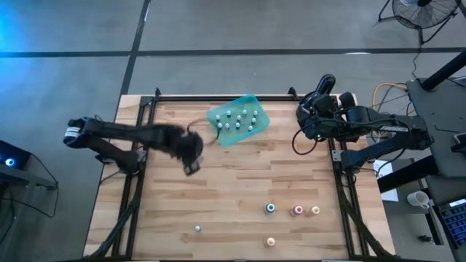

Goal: Pick & Place food coloring
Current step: Put the orange small food coloring into the green bin

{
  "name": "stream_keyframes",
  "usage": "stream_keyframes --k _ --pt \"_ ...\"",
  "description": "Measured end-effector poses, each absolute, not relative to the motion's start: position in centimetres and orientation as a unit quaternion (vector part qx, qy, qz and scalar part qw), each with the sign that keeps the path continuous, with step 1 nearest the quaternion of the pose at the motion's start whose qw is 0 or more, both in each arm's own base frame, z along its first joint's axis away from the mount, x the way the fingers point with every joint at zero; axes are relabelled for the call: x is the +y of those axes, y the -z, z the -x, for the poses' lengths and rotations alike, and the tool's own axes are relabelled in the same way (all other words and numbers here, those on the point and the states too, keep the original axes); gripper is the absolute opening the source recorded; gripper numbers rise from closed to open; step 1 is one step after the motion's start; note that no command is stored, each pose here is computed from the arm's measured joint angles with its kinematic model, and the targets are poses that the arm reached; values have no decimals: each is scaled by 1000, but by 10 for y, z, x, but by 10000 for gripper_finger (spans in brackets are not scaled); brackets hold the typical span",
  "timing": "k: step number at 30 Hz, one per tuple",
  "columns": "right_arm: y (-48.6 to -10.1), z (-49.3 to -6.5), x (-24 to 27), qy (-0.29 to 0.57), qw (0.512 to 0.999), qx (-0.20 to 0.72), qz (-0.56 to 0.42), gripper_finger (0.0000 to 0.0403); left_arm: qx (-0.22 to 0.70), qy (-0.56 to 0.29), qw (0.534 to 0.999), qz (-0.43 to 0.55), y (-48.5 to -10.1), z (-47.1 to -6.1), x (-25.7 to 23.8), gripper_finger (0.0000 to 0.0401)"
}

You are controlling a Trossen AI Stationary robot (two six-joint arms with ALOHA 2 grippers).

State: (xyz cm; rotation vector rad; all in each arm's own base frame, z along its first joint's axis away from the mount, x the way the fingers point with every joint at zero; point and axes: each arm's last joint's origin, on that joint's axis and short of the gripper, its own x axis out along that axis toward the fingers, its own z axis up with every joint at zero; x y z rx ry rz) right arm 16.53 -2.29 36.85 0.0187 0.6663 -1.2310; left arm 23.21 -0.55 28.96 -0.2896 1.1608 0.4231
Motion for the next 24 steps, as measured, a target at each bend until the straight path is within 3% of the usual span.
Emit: stream_keyframes --k 5,12,24 --pt "-368 -165 -23 562 766 310 -13 82 479 -225 838 135 -317 -254 42 91" --pt "-368 -165 -23 561 767 313 -16 82 462 -242 847 104 -342 -294 94 90" --pt "-368 -166 -23 565 767 302 -37 82 585 -169 788 87 -285 -343 132 90"
